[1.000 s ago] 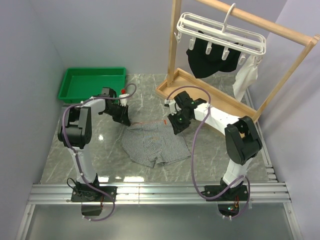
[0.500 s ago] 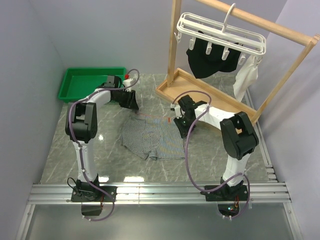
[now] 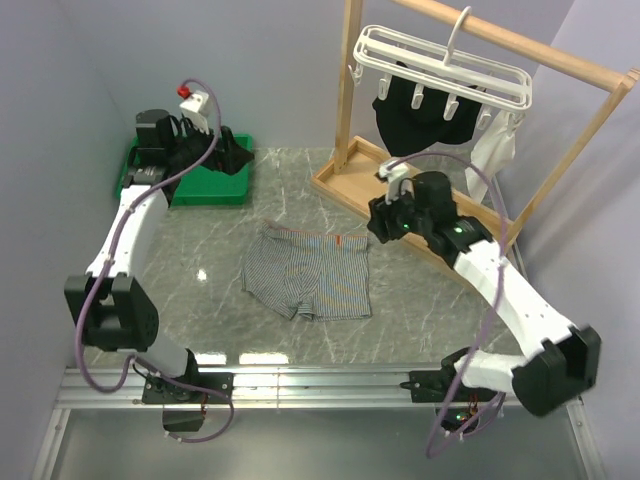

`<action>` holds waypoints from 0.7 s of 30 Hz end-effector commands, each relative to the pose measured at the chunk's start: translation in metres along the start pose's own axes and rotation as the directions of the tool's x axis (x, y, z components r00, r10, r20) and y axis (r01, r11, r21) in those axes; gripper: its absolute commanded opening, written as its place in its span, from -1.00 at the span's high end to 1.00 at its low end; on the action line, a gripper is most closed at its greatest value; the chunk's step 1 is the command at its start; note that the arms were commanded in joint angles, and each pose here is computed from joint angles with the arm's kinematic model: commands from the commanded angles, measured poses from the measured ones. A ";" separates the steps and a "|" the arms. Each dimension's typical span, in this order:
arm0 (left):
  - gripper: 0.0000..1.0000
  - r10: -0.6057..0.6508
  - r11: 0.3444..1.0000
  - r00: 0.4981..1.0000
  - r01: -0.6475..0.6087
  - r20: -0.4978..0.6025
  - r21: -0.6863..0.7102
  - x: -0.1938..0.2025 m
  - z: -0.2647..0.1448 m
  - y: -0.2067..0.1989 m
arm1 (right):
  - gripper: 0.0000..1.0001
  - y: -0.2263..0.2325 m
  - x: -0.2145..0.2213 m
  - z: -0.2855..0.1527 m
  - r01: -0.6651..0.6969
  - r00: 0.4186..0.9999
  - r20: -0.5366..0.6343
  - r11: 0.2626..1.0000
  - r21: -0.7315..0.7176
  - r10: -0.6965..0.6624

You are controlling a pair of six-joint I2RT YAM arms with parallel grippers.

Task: Clip the underwear to the hanger

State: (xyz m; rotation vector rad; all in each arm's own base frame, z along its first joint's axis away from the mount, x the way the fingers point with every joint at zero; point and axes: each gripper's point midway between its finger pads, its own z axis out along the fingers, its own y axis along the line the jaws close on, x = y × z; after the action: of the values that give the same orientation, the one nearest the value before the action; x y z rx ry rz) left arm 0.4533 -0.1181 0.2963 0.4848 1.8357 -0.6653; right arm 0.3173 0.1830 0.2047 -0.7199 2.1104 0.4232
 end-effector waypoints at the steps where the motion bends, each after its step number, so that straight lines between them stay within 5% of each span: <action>1: -0.99 -0.032 0.998 0.982 0.040 0.184 -0.041 -0.062 -0.018 -0.010 | -0.18 -0.012 -0.049 -0.033 0.089 0.971 0.217 0.993 0.078 -0.104; 8: -0.96 0.105 0.978 0.956 -0.149 0.273 0.145 -0.105 -0.018 -0.078 | -0.38 -0.015 -0.122 -0.102 -0.061 0.892 0.452 0.986 0.155 -0.016; 12: -0.95 0.198 0.935 0.887 -0.299 0.418 0.193 -0.120 -0.004 -0.128 | -0.65 -0.015 -0.159 -0.152 -0.166 0.776 0.630 0.973 0.157 0.031; 16: -0.88 0.210 0.901 0.810 -0.378 0.548 0.213 -0.130 0.021 -0.176 | -0.70 -0.023 -0.183 -0.191 -0.258 0.626 0.779 0.953 0.157 0.041; 21: -0.84 0.130 0.935 0.755 -0.308 0.643 0.174 -0.150 0.060 -0.216 | -0.56 -0.032 -0.196 -0.175 -0.282 0.693 0.717 0.944 0.171 0.077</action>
State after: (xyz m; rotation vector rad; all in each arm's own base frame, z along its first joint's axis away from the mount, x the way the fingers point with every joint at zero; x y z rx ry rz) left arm 0.4038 -0.3151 0.4181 0.7176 1.2067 -0.8534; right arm 0.3032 0.1344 0.4561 -0.2001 1.4299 0.4266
